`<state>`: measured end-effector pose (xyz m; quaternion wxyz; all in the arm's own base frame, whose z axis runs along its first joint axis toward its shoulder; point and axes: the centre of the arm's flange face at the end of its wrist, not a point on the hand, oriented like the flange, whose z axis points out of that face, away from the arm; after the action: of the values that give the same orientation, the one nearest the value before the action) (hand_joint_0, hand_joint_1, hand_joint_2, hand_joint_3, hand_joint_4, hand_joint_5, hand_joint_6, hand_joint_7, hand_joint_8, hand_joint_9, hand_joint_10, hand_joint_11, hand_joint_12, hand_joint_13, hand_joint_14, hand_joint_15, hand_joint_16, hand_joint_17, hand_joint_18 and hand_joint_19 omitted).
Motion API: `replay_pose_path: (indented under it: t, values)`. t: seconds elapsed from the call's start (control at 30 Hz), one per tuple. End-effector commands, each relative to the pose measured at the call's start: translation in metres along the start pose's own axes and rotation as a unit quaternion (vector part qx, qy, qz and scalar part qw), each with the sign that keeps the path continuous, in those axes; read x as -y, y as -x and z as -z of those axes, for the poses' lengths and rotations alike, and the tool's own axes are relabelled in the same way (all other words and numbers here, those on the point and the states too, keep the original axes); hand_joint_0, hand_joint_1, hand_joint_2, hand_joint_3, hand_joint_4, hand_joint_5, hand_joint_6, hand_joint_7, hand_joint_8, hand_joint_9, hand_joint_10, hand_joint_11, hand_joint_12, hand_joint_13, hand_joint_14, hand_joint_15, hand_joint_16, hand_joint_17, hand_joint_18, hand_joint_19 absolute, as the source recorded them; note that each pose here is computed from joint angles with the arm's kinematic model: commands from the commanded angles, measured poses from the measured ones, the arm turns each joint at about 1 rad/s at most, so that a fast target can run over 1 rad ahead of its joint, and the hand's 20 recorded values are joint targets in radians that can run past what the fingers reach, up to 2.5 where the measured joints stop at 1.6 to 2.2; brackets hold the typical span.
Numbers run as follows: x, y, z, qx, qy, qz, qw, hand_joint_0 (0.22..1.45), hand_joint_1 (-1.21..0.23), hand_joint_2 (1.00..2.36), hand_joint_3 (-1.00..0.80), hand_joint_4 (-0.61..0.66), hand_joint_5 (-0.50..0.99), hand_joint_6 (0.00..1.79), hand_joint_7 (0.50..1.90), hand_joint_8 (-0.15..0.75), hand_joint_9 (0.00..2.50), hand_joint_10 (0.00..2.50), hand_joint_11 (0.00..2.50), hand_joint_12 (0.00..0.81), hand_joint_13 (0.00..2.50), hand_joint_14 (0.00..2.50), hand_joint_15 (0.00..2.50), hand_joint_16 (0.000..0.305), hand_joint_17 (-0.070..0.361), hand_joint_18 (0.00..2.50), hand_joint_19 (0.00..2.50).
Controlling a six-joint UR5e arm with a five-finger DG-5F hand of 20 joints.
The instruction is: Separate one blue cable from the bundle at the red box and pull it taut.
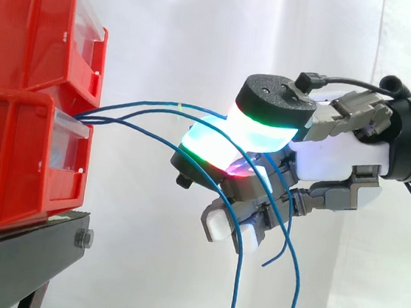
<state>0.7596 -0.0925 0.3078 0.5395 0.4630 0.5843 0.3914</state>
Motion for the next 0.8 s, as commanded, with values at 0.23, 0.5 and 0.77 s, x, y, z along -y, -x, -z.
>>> replay_pose_path:
  t: [0.23,0.5,0.77]
  values:
    - [-0.003,0.0004,-0.0001,0.0,0.0,0.0,1.0,0.65,-1.0,1.0,-0.5,0.06,-0.19,0.9,1.05,0.307,1.05,0.02,1.25,0.342,0.81,0.02,0.56,0.04,0.089,0.78,0.59]
    - [-0.0029,0.0016,-0.0003,0.001,0.002,0.001,1.0,0.49,-0.66,1.0,-0.5,0.12,-0.17,0.85,0.94,0.34,1.1,0.02,1.21,0.364,0.83,0.02,0.55,0.043,0.096,0.79,0.55]
    - [-0.0033,0.0005,-0.0004,0.0,0.002,-0.005,1.0,0.63,-0.39,1.0,-0.49,0.11,-0.16,0.79,1.1,0.32,1.11,0.03,1.2,0.337,0.81,0.02,0.53,0.036,0.08,0.7,0.54]
